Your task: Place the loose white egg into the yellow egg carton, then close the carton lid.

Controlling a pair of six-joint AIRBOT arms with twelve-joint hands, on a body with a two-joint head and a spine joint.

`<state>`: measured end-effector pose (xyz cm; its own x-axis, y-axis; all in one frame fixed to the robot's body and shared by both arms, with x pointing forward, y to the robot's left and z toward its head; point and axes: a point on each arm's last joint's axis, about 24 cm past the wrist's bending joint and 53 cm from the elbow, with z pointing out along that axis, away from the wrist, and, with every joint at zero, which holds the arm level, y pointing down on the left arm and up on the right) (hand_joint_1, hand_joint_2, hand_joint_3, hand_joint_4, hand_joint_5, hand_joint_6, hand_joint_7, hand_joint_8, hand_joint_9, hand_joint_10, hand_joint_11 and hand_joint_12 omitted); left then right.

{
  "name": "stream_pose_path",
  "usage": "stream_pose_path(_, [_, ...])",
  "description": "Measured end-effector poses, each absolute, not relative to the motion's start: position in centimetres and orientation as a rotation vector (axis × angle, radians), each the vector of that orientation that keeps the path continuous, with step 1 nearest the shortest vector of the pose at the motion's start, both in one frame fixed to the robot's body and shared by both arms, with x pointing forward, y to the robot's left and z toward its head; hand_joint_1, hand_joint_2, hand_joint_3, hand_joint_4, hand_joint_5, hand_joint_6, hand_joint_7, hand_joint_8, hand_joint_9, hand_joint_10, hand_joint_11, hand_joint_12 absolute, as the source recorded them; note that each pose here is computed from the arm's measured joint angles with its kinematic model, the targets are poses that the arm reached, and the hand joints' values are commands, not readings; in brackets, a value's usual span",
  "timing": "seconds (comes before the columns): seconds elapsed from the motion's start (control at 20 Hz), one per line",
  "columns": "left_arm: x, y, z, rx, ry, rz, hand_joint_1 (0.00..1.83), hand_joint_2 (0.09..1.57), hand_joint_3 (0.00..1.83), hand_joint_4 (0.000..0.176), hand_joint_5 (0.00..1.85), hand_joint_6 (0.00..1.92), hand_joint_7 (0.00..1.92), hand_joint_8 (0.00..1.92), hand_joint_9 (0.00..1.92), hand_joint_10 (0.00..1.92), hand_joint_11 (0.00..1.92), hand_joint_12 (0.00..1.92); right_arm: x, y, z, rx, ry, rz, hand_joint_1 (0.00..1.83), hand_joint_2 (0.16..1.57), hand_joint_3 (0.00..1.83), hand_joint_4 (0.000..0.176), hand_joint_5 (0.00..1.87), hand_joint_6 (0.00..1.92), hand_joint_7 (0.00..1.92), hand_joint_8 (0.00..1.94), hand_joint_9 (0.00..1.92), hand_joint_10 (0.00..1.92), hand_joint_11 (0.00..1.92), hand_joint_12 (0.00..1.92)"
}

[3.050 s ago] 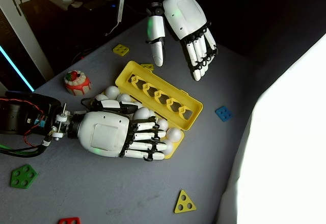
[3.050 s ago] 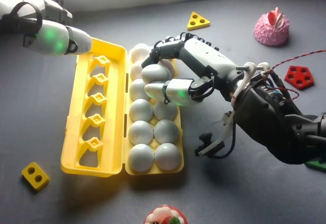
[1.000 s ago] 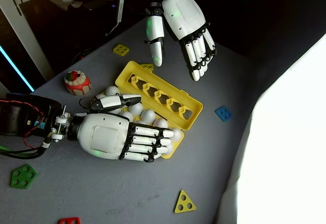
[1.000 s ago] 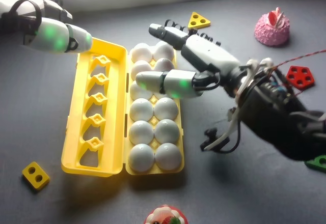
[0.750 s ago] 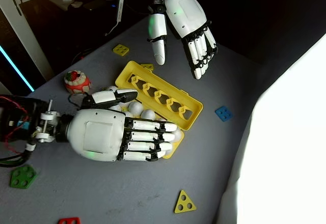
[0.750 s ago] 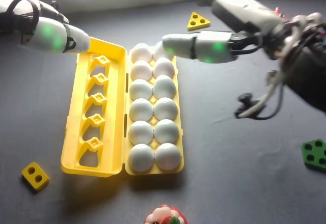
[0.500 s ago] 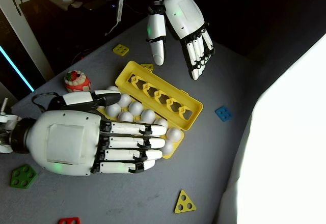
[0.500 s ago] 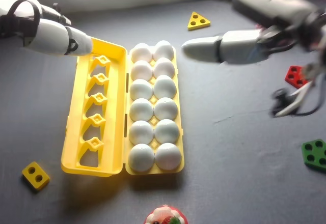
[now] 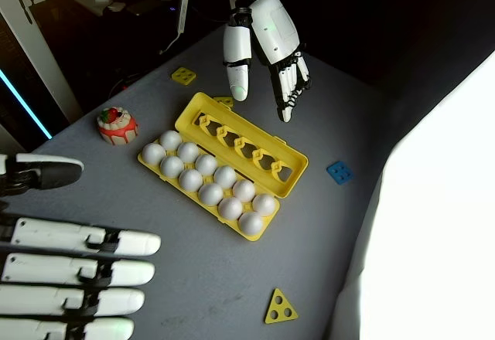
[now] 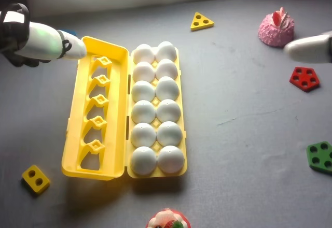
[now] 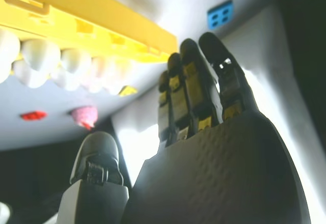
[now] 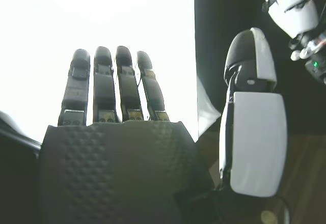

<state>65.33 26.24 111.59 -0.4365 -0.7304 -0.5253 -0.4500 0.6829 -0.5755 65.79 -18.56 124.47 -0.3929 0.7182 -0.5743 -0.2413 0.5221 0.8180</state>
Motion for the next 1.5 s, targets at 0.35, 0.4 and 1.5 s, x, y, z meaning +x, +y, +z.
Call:
stream_pose_path(0.35, [65.9,28.4,110.2,-1.142,2.005,-0.473,0.18,1.24,0.00,0.000,0.45,0.02,0.58,0.03,0.59,0.05,0.09,1.28,65.3,-23.4,125.3,0.417,1.674,0.986,0.56,1.01,0.00,0.000,0.21,0.02,0.24,0.01,0.17,0.05,0.00,0.74])
stream_pose_path(0.4, [66.0,28.7,110.3,-1.162,1.986,-0.473,0.19,1.24,0.00,0.000,0.45,0.02,0.59,0.03,0.60,0.05,0.09,1.28,65.2,-23.4,125.5,0.387,1.676,0.971,0.56,1.01,0.00,0.000,0.21,0.02,0.24,0.01,0.17,0.05,0.00,0.74])
stream_pose_path(1.5, [63.7,28.3,103.3,-1.586,1.850,-0.479,0.17,1.29,0.01,0.000,0.48,0.01,0.65,0.02,0.37,0.72,0.11,1.45,64.5,-22.4,126.0,0.235,1.674,0.901,0.25,1.15,0.01,0.000,0.34,0.03,0.33,0.01,0.23,0.06,0.00,0.79])
